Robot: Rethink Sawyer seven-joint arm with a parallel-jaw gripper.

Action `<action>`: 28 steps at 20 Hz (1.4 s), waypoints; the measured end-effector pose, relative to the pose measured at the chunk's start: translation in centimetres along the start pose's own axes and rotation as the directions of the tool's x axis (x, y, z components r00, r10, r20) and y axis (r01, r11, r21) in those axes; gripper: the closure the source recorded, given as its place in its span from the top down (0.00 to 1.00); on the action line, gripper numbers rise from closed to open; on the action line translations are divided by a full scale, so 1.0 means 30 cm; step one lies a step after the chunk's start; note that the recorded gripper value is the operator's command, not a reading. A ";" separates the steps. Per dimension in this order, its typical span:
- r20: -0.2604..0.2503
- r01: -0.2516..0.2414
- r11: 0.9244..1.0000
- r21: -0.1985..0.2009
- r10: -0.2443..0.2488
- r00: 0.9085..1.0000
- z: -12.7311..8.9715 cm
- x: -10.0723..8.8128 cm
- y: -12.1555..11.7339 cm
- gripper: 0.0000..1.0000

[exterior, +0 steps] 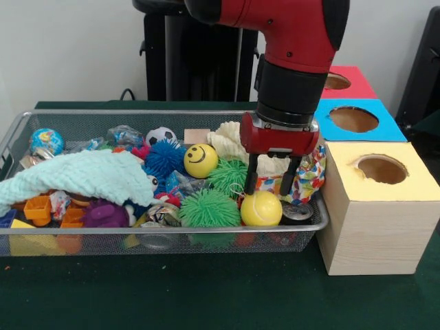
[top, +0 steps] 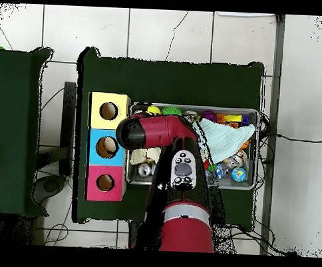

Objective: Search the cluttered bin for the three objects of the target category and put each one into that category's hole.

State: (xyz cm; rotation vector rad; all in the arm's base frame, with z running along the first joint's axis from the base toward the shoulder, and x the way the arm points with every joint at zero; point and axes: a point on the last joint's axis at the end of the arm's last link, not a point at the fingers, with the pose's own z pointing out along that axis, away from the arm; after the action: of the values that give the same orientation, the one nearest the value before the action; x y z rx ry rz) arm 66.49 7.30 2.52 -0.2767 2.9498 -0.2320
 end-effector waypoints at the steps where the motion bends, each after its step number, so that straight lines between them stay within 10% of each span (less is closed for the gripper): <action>1: 0.001 -0.004 1.000 0.000 0.004 1.000 0.008 0.003 -0.008 1.00; 12: -0.008 0.013 1.000 0.012 -0.013 1.000 0.059 0.045 0.009 1.00; 28: -0.010 0.118 0.986 0.116 -0.117 0.993 -0.046 0.058 0.193 1.00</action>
State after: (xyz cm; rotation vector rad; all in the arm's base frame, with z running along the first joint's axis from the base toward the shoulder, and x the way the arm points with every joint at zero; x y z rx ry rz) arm 63.55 12.77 2.61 -0.4349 2.9120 -0.4189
